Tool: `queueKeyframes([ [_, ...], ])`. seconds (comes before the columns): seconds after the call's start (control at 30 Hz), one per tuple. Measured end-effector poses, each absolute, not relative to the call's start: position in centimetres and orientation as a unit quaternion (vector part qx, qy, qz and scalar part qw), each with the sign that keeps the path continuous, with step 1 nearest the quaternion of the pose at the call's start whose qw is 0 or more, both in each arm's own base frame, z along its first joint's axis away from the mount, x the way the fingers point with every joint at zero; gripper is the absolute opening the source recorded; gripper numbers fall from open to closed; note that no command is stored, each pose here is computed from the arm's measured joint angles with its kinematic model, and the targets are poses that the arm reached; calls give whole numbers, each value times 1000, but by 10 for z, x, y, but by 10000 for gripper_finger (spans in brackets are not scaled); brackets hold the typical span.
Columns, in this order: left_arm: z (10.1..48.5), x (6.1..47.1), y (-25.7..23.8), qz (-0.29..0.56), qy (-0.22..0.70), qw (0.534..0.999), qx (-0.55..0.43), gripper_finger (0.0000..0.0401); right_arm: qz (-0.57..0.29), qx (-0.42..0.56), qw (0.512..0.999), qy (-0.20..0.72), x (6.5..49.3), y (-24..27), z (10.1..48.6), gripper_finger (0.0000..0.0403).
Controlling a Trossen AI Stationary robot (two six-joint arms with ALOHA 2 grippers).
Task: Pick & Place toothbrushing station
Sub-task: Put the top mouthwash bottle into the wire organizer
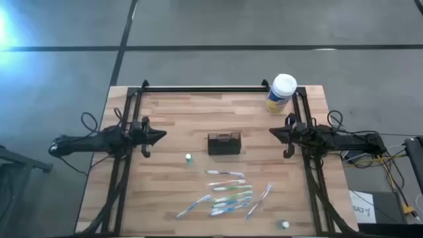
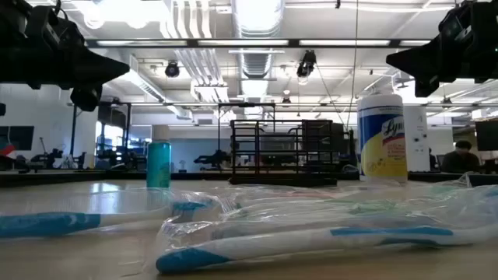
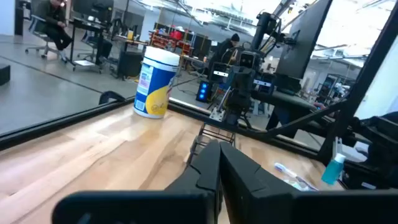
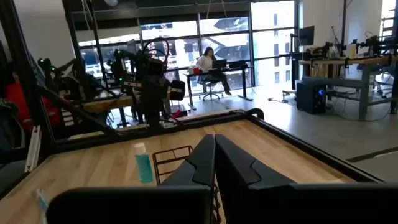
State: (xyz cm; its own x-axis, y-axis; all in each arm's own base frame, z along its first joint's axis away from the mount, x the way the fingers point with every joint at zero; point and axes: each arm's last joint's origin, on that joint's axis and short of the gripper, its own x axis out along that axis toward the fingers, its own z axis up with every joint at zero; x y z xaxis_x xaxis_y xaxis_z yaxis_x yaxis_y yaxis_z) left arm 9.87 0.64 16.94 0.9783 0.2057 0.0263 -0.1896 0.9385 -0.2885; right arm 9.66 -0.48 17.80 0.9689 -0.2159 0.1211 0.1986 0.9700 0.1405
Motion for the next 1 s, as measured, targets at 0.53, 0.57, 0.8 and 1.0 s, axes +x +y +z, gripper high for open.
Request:
queueKeyframes([
  [0.53, 169, 99, 7, 104, -32, 979, -174, 14, -104, 64, 990, -68, 97, -5, 178, 8],
  [0.57, 169, 99, 7, 103, -32, 979, -174, 14, -104, 64, 990, -68, 97, -5, 178, 8],
  [0.8, 169, 99, 5, 82, -27, 979, -186, 14, -103, 74, 990, -69, 97, -5, 178, 8],
  [1.0, 168, 99, 4, 57, -14, 982, -182, 14, -103, 71, 990, -68, 97, -5, 178, 8],
])
